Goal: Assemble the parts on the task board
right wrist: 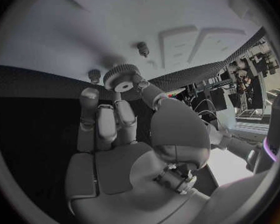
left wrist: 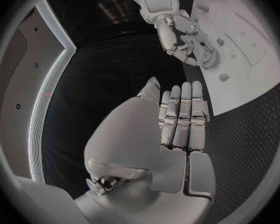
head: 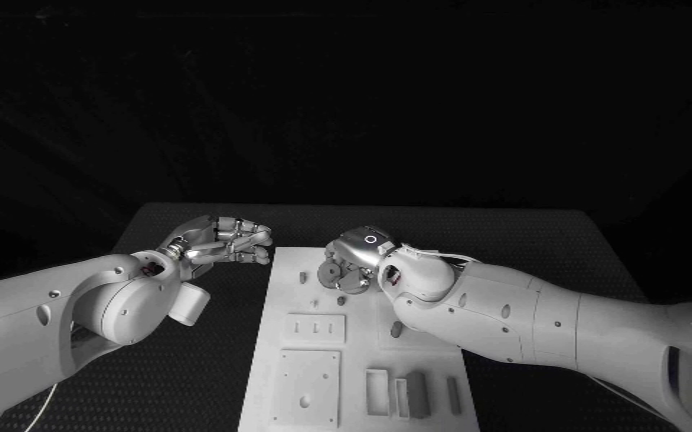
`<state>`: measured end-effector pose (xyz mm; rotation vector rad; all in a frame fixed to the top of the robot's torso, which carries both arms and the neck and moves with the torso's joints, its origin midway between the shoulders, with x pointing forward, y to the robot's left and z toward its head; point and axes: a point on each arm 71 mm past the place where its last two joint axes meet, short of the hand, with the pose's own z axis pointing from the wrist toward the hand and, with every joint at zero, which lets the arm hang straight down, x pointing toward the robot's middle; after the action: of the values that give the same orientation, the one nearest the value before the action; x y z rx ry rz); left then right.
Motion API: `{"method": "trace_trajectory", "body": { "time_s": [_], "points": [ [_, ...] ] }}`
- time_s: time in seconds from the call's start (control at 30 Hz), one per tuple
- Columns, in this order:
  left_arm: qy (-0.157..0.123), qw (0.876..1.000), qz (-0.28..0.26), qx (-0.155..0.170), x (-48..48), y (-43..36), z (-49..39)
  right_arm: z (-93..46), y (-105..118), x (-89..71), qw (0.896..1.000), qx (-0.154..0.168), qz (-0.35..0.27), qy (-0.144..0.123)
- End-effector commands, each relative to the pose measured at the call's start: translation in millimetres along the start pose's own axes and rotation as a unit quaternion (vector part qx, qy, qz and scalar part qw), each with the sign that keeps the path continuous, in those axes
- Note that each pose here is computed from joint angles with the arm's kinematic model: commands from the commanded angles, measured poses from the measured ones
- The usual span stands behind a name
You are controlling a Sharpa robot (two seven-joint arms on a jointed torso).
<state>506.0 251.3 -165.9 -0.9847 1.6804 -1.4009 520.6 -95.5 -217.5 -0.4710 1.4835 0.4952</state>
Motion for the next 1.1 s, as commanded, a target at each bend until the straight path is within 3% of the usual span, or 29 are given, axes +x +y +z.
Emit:
{"method": "trace_trajectory", "body": {
  "time_s": [0.03,0.83,1.1],
  "points": [
    [0.008,1.0,0.0,0.004,3.3,-1.2,1.4,0.4,2.0,3.0,1.0,-0.002,-0.009,0.003],
    [0.009,1.0,0.0,0.003,3.3,-1.1,2.2,4.3,-1.3,4.3,1.0,0.008,-0.018,-0.001],
    [0.008,1.0,0.0,0.002,3.2,-1.0,2.1,5.7,-2.8,8.2,1.0,0.013,-0.016,0.019]
  ]
}}
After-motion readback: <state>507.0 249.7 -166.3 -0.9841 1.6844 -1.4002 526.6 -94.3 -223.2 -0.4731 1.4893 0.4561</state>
